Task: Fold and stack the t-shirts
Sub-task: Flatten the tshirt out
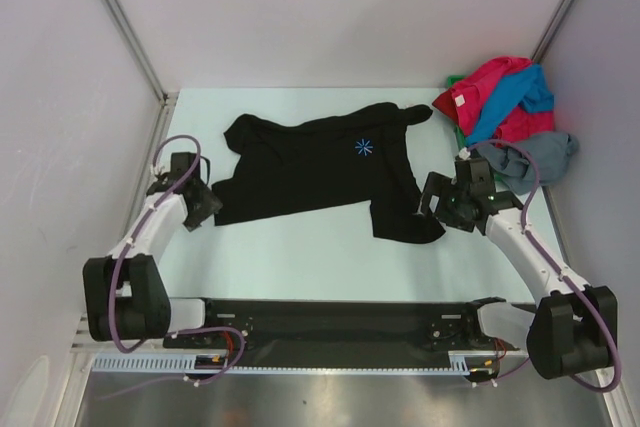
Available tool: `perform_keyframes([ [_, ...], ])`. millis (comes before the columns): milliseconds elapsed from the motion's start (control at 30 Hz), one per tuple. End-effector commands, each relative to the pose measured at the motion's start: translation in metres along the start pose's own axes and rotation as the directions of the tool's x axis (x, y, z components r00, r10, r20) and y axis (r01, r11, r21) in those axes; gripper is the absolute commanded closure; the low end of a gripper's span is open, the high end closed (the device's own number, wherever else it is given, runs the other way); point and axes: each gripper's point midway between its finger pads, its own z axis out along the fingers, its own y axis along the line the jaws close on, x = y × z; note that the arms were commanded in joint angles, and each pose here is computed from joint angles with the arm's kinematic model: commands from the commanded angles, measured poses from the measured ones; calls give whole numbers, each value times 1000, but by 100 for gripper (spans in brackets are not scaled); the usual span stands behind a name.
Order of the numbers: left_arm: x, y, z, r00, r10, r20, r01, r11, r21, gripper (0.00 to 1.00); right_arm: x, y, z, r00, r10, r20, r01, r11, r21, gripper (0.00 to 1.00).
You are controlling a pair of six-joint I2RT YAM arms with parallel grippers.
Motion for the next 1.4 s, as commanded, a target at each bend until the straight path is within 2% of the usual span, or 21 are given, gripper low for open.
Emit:
perform_keyframes([
  [0, 23, -11, 10, 991, -106, -83, 110, 993, 41, 43, -10, 4, -7, 997, 37, 66, -36, 999, -22, 2],
  [133, 30, -14, 21, 987, -120, -110, 125, 992, 36, 46, -13, 2, -13, 995, 45, 94, -43, 999, -17, 4],
  [267, 31, -8, 36, 987, -109, -119, 107, 994, -24, 45, -13, 0, -14, 994, 45, 102, -45, 999, -10, 4],
  [500, 22, -7, 46, 991, -100, -89, 95, 994, -51, 45, -9, -3, -13, 994, 55, 93, -55, 998, -2, 4],
  [800, 13, -12, 54, 993, -99, -72, 95, 994, -50, 51, -7, -7, -9, 995, 54, 86, -55, 998, 11, 4],
  [933, 13, -17, 48, 991, -109, -74, 108, 994, -19, 50, -6, -8, -7, 995, 53, 81, -54, 998, 14, 4],
  [1233, 21, -14, 61, 988, -112, -105, 106, 993, -58, 45, -6, -8, -4, 994, 68, 82, -70, 997, 14, 4],
  [1333, 26, -16, 66, 985, -113, -127, 107, 993, -56, 50, -8, -18, -4, 988, 108, 107, -117, 990, 77, 4],
  [1367, 26, -15, 66, 985, -113, -130, 106, 993, -58, 54, -7, -23, -5, 987, 123, 101, -133, 986, 105, 4],
])
